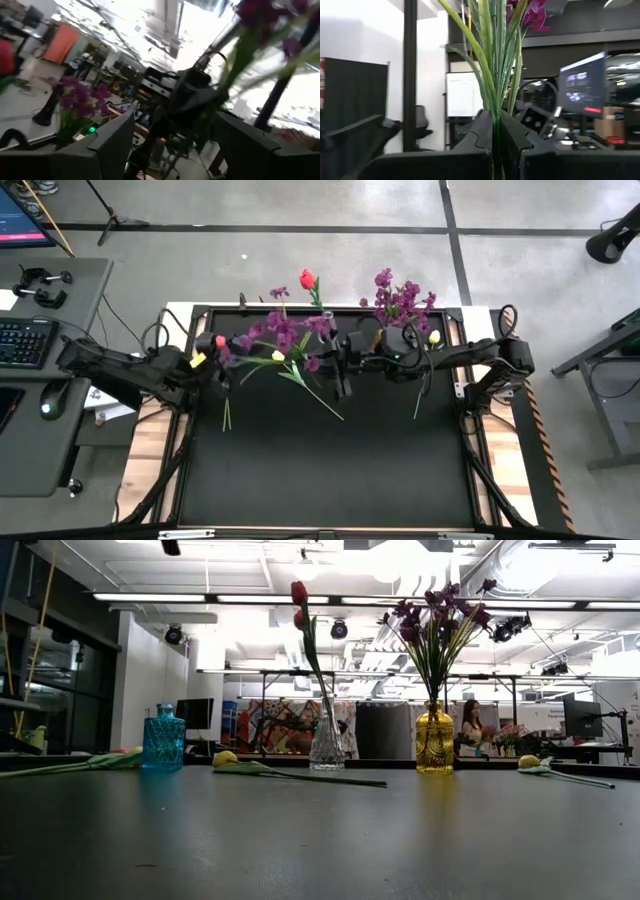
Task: Sort flowers into vase by color
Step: Put the purple flower into the yellow vase
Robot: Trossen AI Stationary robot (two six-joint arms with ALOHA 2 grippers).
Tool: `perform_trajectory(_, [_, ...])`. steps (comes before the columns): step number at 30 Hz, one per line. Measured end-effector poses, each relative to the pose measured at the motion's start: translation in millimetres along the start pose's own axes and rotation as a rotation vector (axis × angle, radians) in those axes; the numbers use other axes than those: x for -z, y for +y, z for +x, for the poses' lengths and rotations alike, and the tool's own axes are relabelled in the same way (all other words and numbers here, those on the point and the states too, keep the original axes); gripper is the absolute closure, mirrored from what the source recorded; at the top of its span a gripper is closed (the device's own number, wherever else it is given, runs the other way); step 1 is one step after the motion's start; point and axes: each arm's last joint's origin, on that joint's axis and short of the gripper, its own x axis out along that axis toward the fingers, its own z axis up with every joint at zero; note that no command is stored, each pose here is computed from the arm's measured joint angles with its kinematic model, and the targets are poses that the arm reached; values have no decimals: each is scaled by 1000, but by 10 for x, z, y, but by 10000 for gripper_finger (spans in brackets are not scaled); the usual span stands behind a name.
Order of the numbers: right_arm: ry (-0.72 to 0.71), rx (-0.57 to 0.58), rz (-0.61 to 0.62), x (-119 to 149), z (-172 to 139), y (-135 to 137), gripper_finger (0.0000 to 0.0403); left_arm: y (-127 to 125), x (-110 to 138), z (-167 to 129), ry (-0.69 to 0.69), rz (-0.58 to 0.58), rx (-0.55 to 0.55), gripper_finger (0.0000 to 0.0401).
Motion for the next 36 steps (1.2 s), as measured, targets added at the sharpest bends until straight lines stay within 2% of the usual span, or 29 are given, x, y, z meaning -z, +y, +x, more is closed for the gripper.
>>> perform_trajectory(5, [-5,52,63,-1,-2,-24,403,-27,119,171,71,60,106,139])
perform_trajectory(10, [0,58,74,3,-5,-39,403,-62,149,382,89,143,107,139])
perform_trajectory(17, [26,57,79,31,-6,-35,403,-50,237,617,132,197,116,139])
perform_trajectory(20, [23,48,79,27,-5,-32,403,-43,259,696,141,207,109,139])
perform_trajectory(24, [27,45,79,31,-5,-31,403,-68,263,798,155,207,156,139])
perform_trajectory(30, [33,44,80,36,-6,-31,403,-64,290,954,158,238,145,140])
perform_trajectory(33, [35,39,81,37,-6,-30,403,-58,298,994,161,241,139,153])
perform_trajectory(36, [38,39,81,41,-6,-30,403,-60,298,999,160,242,140,197])
